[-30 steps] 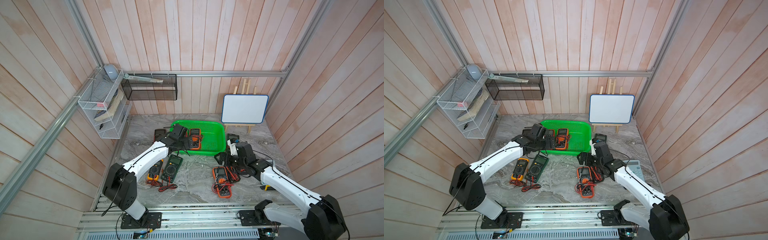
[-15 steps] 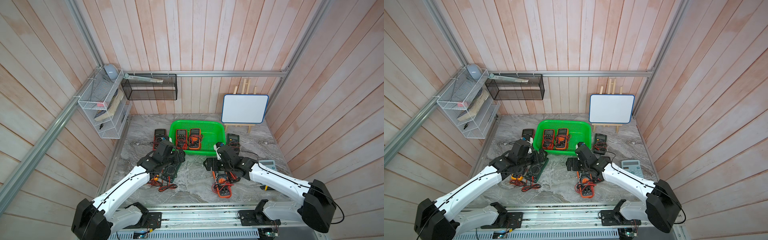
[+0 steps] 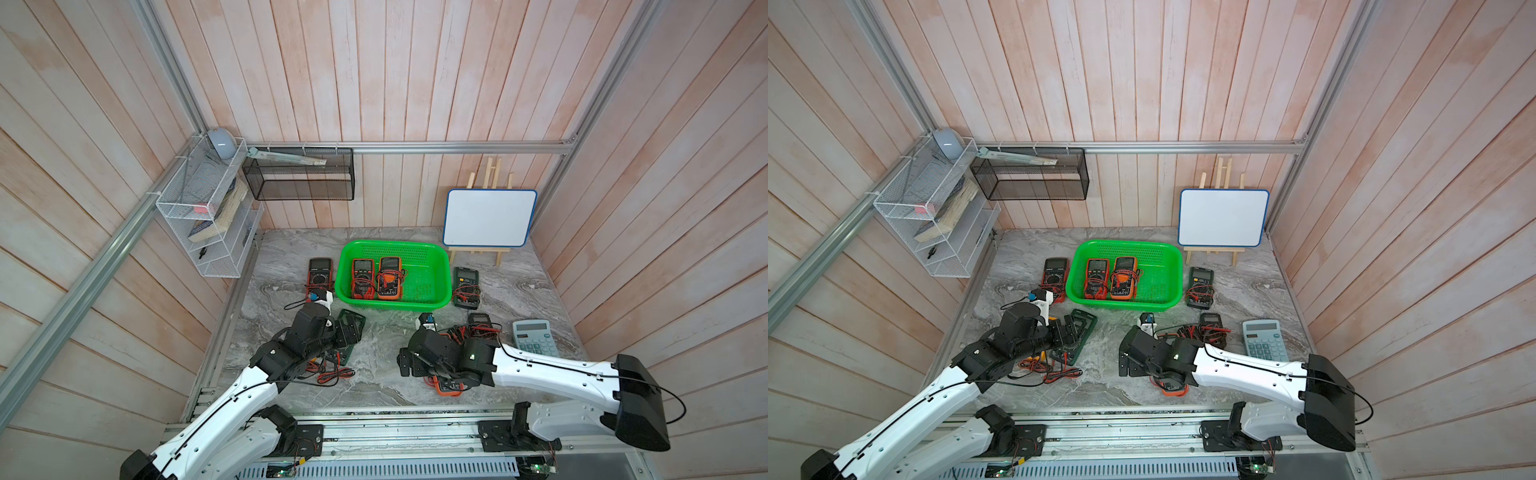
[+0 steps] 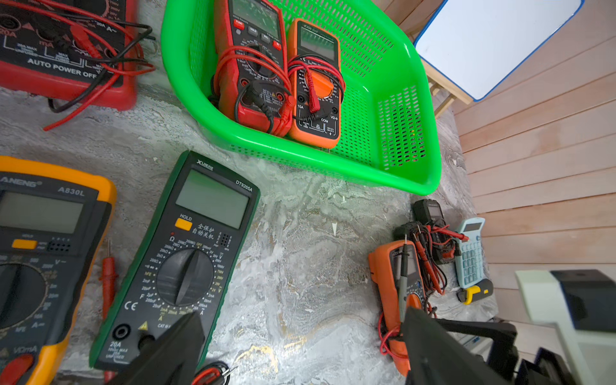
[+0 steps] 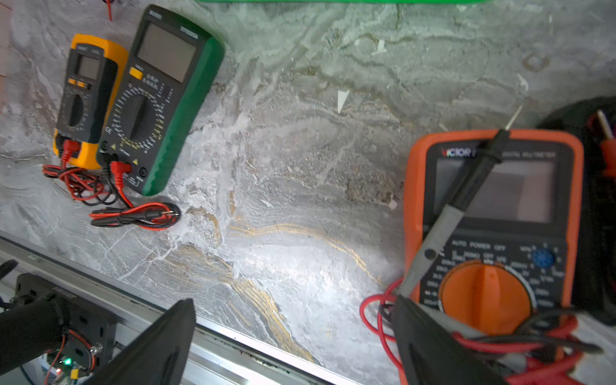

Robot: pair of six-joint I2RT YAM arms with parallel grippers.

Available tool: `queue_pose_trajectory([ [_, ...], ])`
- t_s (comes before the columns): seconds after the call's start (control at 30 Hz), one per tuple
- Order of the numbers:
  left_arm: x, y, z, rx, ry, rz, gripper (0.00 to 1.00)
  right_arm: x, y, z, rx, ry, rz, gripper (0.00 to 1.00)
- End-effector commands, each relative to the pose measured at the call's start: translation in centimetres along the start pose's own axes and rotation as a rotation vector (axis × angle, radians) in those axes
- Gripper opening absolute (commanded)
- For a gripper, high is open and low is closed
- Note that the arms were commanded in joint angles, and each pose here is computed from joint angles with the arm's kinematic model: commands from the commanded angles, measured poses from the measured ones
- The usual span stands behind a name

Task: Put the multimeter into the basket
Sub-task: Pick up the multimeter from the center of the board.

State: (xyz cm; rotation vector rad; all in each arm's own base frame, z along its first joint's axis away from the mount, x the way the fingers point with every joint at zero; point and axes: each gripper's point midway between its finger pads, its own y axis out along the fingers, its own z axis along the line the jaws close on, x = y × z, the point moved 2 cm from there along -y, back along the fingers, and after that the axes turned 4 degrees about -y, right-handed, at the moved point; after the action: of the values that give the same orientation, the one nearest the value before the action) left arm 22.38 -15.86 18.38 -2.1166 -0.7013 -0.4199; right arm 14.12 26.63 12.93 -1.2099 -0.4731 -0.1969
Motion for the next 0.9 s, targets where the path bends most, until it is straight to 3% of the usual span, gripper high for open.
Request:
queue_pose_trajectory([
  [0.0,-1.3,0.3,0.2,-0.014,-0.026,0.054,1.0,-1.9,-0.5,-2.2,-0.124,0.029,0.016,0.98],
  [0.4,-1.9,1.4,-0.1,-0.002,-0.004,0.091,1.0,-5.8,-2.7,-7.5,-0.091,0.169,0.001,0.98],
  [0.87,-1.6,1.9,-1.1,-0.009,0.002,0.094,1.0,-6.4,-1.6,-10.2,-0.28,0.047,0.012,0.98],
])
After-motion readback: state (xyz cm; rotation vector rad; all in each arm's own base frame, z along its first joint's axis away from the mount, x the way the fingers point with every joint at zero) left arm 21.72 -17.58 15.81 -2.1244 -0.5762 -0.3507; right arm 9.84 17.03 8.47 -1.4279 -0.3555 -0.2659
